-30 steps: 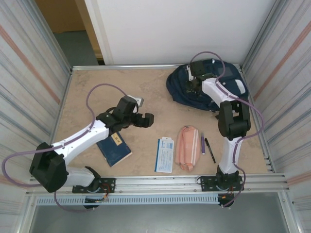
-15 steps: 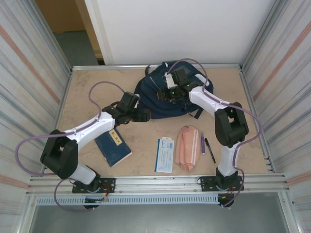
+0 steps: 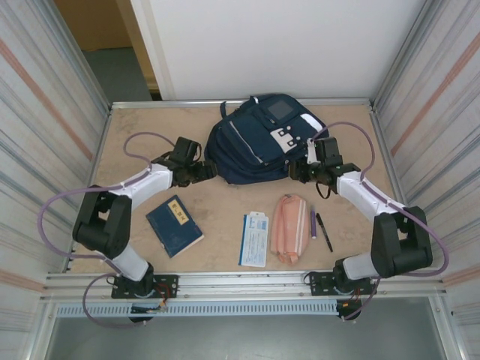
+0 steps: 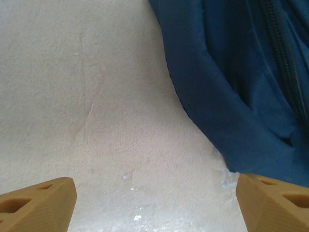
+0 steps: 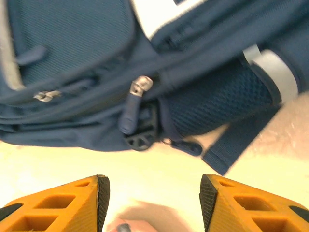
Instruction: Pack the student bag
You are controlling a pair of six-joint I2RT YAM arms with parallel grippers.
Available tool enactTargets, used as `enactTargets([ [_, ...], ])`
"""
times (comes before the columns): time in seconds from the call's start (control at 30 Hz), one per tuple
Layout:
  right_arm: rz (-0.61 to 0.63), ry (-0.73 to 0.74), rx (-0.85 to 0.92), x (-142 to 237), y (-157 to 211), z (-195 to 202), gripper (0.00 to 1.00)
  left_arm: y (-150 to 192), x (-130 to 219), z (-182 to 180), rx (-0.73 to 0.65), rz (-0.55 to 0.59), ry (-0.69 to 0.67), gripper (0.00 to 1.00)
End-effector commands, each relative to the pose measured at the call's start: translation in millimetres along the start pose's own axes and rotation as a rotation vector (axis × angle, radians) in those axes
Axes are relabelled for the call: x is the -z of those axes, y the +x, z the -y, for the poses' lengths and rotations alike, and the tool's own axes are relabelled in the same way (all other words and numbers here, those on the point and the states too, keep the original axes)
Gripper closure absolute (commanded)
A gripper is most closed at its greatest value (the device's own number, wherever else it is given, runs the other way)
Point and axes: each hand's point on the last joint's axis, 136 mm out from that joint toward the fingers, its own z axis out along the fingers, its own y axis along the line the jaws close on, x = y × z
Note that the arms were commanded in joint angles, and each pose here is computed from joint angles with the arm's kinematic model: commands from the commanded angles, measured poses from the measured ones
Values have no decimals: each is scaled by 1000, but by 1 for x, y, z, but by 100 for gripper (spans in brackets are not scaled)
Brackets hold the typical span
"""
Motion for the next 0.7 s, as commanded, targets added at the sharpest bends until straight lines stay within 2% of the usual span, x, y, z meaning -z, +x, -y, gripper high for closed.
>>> enactTargets([
  [0.0, 5, -37, -17, -2, 0, -1, 47, -16, -10, 16, 86, -3, 104, 16],
  [0.2, -15, -57, -19, -7, 15, -6, 47, -35, -11, 19, 175, 25, 178, 20],
  [0.3, -38, -57, -21, -13, 21, -6, 47, -43, -5, 18, 211, 57, 188, 11],
  [0.4, -51, -69, -18, -16, 23, -9, 43, -47, -5, 15, 254, 65, 177, 11],
  [0.47, -58, -76, -7, -17, 22, -11, 41, -45, -10, 14, 263, 33, 153, 15],
  [0.57, -61, -48, 7, -18, 22, -10, 41, -40, -22, 0, 266, -2, 44, 27],
  [0.67, -67, -31, 6, -17, 23, -7, 40, -39, -35, -7, 246, -10, 5, 38],
])
